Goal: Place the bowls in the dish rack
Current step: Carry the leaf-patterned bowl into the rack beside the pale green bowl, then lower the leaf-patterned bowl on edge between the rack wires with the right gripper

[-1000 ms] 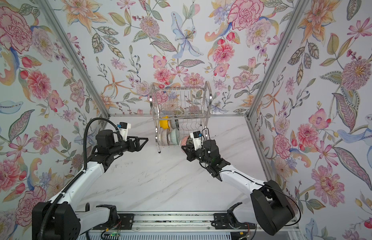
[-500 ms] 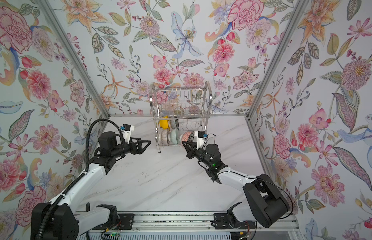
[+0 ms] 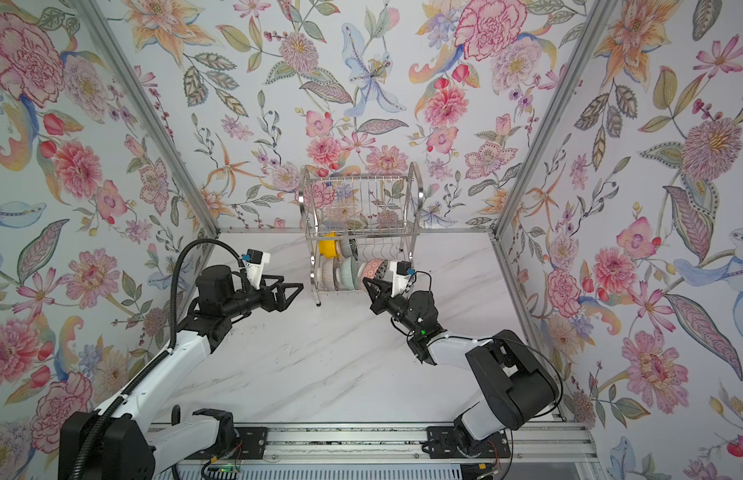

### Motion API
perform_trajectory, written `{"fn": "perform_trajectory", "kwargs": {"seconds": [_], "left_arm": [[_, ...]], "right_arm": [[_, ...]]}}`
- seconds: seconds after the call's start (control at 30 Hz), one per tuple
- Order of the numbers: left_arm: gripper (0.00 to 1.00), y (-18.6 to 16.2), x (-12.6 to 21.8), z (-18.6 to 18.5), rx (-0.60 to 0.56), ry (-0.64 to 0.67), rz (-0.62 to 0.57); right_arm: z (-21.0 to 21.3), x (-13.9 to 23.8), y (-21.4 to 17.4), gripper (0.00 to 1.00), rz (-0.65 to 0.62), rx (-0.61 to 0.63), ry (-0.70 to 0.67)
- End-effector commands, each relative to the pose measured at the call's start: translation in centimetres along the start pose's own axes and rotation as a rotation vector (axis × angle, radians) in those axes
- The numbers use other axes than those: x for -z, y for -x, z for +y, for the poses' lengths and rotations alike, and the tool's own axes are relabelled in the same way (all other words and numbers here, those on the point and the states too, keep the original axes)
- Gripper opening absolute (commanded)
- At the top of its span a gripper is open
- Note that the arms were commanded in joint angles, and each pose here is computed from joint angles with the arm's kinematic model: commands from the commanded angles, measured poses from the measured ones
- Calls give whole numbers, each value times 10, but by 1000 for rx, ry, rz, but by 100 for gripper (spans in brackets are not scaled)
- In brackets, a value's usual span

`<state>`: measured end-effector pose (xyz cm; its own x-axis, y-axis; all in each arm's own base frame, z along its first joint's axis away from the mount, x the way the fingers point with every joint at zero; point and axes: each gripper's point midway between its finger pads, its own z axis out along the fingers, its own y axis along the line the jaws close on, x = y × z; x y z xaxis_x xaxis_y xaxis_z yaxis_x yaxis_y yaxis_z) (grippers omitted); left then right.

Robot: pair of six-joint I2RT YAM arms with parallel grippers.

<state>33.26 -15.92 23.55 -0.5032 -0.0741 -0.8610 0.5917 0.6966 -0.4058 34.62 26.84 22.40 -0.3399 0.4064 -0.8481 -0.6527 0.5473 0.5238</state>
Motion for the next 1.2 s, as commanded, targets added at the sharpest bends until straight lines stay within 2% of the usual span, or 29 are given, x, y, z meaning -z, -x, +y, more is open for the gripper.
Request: {"fn": "perform_trajectory", "kwargs": {"seconds": [0.0,0.6,1.17], "left_arm": [[99,-1,2,-5,-42,-9,-11],[99,-6,-2,-5,-34,-6,5],[99,-10,-7,-1,-14,-2,20]], "right_arm": [[19,-4,43,0,-170,21,68],[-18,-28,48,0,-245,-95,74],[-41,-47,30,0,-176,-224,76]]}}
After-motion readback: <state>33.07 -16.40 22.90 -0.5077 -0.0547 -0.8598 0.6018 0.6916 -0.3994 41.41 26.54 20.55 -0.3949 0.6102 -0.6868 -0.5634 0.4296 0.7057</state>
